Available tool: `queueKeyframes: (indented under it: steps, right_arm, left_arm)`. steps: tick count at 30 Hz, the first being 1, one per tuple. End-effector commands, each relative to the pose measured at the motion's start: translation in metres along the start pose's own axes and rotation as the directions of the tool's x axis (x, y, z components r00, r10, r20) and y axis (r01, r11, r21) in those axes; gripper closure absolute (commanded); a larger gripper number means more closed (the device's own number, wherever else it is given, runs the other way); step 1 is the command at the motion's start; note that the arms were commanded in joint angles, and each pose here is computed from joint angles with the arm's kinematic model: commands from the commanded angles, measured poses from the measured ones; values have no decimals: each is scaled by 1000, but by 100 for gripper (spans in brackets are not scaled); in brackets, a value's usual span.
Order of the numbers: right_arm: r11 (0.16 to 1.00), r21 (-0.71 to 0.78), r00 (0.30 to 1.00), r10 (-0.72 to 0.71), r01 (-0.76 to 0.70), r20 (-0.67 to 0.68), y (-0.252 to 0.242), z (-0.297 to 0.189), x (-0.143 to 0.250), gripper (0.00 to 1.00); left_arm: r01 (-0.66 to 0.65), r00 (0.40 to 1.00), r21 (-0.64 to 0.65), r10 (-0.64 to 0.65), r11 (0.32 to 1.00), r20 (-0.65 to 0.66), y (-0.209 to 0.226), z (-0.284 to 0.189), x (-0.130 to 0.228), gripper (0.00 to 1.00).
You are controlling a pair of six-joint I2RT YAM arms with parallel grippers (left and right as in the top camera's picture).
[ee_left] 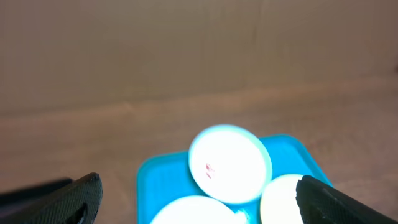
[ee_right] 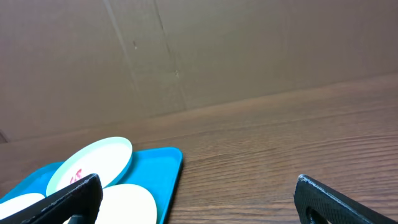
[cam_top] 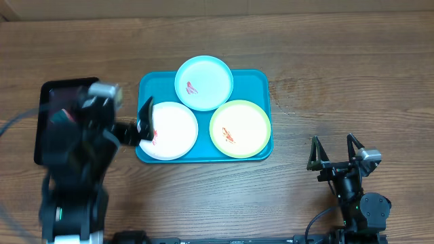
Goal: Clean dirty plates on tray and stack at the side
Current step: 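Move the left gripper over the black tray toward the sponge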
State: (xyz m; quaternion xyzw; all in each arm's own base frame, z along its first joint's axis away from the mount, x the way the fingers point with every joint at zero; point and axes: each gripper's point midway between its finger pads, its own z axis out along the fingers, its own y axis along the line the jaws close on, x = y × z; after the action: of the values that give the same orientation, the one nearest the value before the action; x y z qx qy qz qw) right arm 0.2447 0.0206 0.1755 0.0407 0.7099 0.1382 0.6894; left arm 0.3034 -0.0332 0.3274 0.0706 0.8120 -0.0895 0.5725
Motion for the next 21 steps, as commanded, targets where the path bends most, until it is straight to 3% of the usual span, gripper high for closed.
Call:
queueKeyframes:
  steps: [1, 3, 6, 10, 16, 18, 21]
  right_arm:
    - [1000, 16, 1000, 4, -4, 6, -4, 0, 1, 0]
    - [1000, 16, 1000, 4, -4, 6, -4, 0, 1, 0]
    - [1000, 16, 1000, 3, -4, 6, -4, 0, 1, 0]
    - [1000, 16, 1000, 4, -4, 7, -4, 0, 1, 0]
    - [1000, 16, 1000, 4, -4, 6, -4, 0, 1, 0]
    - [1000, 16, 1000, 3, -4, 6, -4, 0, 1, 0]
    - [1000, 16, 1000, 4, -4, 7, -4, 0, 1, 0]
  left_arm:
    - [106, 987, -24, -108, 994, -123, 13, 33, 7, 0]
    - [179, 955, -179, -214, 968, -206, 42, 39, 15, 0]
    - [179, 909, -353, -291, 918, -297, 78, 36, 17, 0]
    - [172, 899, -406, -311, 898, -309, 96, 42, 6, 0]
    - [131, 869, -509, -346, 851, -354, 119, 51, 28, 0]
    - [161, 838, -681, -464, 715, -289, 149, 37, 42, 0]
    - [220, 797, -804, -577, 552, -179, 186, 19, 56, 0]
